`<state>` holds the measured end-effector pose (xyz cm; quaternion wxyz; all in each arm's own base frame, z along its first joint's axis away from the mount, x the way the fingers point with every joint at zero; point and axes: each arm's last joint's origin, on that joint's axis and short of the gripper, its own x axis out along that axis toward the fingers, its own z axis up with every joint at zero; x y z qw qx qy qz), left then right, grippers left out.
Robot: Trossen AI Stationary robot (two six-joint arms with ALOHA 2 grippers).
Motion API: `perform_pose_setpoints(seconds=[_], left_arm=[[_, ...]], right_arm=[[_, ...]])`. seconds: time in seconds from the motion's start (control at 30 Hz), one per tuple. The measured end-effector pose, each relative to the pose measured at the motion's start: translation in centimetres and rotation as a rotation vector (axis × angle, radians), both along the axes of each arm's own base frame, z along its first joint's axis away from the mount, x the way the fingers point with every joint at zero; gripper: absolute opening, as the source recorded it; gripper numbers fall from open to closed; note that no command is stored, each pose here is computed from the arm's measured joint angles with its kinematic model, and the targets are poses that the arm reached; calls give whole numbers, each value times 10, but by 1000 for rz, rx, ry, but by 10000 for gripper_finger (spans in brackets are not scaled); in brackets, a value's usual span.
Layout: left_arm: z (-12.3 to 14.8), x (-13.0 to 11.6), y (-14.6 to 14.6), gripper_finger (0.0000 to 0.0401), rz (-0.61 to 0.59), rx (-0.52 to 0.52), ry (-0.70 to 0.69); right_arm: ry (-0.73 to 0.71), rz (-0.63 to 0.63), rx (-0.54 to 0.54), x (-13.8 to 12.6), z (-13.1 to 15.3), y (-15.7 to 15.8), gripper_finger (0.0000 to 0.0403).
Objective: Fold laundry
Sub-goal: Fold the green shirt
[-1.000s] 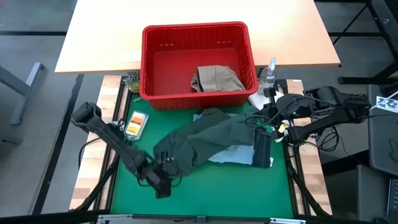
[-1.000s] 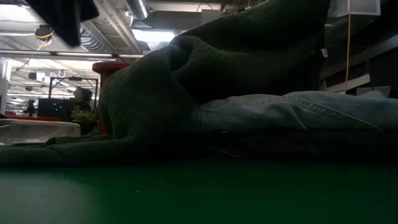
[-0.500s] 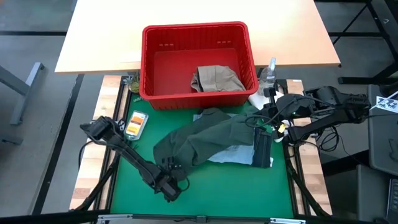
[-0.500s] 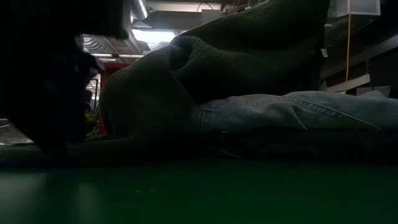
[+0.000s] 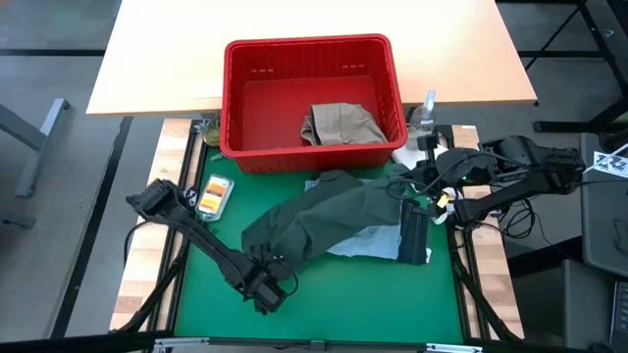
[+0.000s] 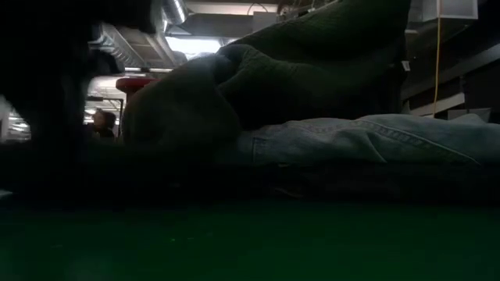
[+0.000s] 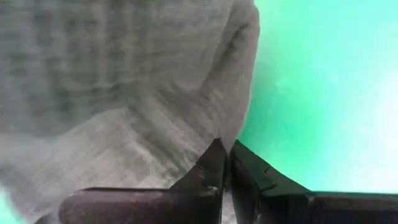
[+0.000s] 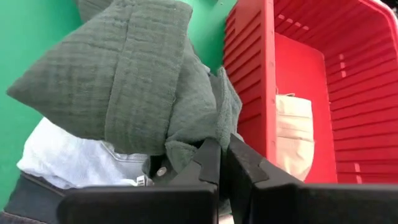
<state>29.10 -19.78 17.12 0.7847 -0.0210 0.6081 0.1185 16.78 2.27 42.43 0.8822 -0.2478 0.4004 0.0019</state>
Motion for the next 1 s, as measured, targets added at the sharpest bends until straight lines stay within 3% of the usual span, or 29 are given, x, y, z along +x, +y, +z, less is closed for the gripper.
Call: perform_pose_setpoints(seconds=[0.23, 0.4, 0.57, 0.77, 1.0], left_arm=[[71, -18, -1, 3, -34, -63, -100], [126, -46, 6, 2, -44, -93, -279], [173, -83, 27, 1, 27, -96, -481], [209, -121, 54, 1, 116, -92, -669], [229, -152, 82, 0, 180, -35, -804]], right_arm=[[-17, -52, 40, 0, 0, 0, 10], [-37, -89, 71, -2, 1, -1, 10], [-129, -153, 81, -14, 10, -5, 10], [-277, -220, 154, -39, 24, -10, 10], [-418, -235, 242, -76, 36, -17, 10]])
